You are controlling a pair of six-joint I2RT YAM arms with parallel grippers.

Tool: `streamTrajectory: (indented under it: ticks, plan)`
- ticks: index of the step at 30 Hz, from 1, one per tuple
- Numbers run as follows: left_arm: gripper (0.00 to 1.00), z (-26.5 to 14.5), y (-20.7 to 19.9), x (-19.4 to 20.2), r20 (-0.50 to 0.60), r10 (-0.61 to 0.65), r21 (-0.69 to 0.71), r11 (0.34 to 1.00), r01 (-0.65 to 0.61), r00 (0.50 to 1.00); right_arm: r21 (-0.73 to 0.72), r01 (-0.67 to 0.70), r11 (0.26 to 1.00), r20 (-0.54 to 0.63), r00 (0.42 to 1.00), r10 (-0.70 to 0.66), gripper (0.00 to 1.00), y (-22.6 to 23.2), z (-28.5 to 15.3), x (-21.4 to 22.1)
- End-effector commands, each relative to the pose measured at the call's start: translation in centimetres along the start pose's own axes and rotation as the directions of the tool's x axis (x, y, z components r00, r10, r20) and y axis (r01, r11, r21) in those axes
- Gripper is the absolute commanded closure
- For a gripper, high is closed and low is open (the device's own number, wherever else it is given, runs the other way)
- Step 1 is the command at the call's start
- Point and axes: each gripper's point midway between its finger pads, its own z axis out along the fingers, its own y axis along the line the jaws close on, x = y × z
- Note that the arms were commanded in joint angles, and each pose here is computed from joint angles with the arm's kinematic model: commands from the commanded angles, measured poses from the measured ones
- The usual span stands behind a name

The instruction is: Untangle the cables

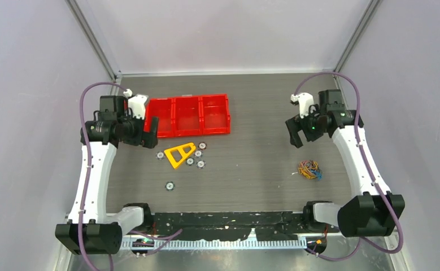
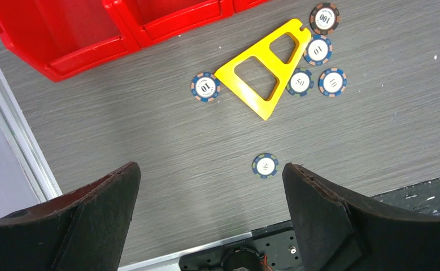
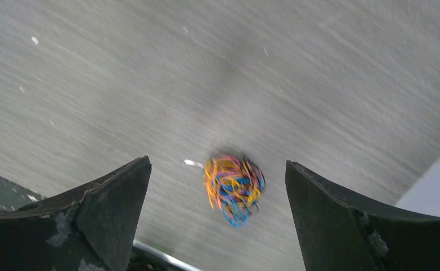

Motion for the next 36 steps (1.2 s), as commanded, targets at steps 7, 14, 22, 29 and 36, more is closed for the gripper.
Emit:
streamTrajectory:
  ticks: [7, 14, 22, 29, 36]
  plan:
    - [0.01, -1.0, -3.2, -1.6, 0.087, 0.141, 0.073, 0.986, -0.148, 0.986, -0.034, 0.069, 0.997, -0.353, 0.933, -0.077, 0.05, -6.1, -1.7, 10.4]
    - [0.01, -1.1, -5.6, -2.2, 0.148, 0.19, 0.144, 0.967, -0.211, 0.971, -0.094, 0.062, 0.994, -0.479, 0.872, -0.1, 0.05, -6.7, 1.5, 14.9]
    - [0.01, -0.7, -5.8, -2.5, 0.168, 0.177, 0.148, 0.968, -0.202, 0.97, -0.14, 0.007, 0.99, -0.519, 0.851, -0.08, 0.02, -6.9, 6.0, 17.4]
    - [0.01, -0.2, -7.0, -3.2, 0.227, 0.125, 0.199, 0.965, -0.172, 0.966, -0.251, -0.02, 0.968, -0.453, 0.886, -0.099, 0.22, -4.7, 8.4, 15.4]
    - [0.01, -0.5, -8.7, -4.5, 0.254, 0.126, 0.297, 0.934, -0.201, 0.959, -0.384, 0.055, 0.922, -0.339, 0.92, -0.196, 0.94, 0.3, 8.7, 9.6]
